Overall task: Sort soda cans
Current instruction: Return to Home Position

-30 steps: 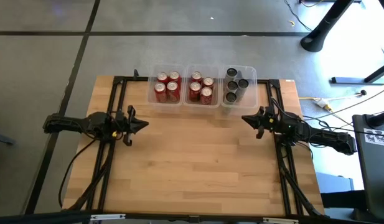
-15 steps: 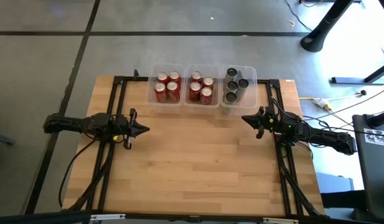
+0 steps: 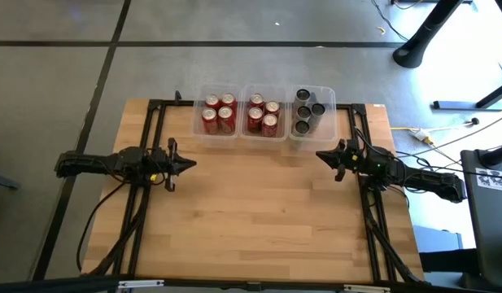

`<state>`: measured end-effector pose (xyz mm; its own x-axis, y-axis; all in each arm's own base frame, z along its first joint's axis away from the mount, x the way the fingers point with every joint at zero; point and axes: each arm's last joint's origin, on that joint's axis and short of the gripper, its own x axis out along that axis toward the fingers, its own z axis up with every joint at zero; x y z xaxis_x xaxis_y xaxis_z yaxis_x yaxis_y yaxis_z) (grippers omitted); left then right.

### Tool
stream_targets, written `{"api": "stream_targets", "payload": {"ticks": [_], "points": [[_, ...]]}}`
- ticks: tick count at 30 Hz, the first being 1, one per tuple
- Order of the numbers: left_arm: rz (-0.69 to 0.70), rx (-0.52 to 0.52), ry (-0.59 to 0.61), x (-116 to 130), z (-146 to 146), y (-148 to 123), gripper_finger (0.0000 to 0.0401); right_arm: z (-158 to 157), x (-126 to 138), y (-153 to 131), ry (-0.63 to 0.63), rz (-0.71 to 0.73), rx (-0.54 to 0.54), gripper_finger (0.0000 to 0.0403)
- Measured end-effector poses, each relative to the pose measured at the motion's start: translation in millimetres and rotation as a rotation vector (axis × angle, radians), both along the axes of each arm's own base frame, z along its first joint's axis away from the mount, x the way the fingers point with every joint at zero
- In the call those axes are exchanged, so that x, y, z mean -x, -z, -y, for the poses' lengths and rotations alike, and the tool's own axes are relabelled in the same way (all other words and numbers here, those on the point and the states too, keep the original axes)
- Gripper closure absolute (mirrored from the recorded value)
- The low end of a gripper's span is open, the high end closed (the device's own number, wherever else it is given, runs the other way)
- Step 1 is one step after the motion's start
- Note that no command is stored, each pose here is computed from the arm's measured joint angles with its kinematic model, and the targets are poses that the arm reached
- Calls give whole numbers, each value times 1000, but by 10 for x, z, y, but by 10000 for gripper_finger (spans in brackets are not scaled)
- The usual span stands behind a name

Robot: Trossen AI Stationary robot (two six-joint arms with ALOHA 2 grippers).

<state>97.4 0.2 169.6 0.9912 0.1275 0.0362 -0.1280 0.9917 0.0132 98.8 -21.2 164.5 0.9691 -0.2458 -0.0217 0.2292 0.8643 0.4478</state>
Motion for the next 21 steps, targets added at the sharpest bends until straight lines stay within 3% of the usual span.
{"api": "stream_targets", "payload": {"ticks": [21], "points": [[-1,-8,0,0,0,1,395,0,0,1,0,0,0,391]]}}
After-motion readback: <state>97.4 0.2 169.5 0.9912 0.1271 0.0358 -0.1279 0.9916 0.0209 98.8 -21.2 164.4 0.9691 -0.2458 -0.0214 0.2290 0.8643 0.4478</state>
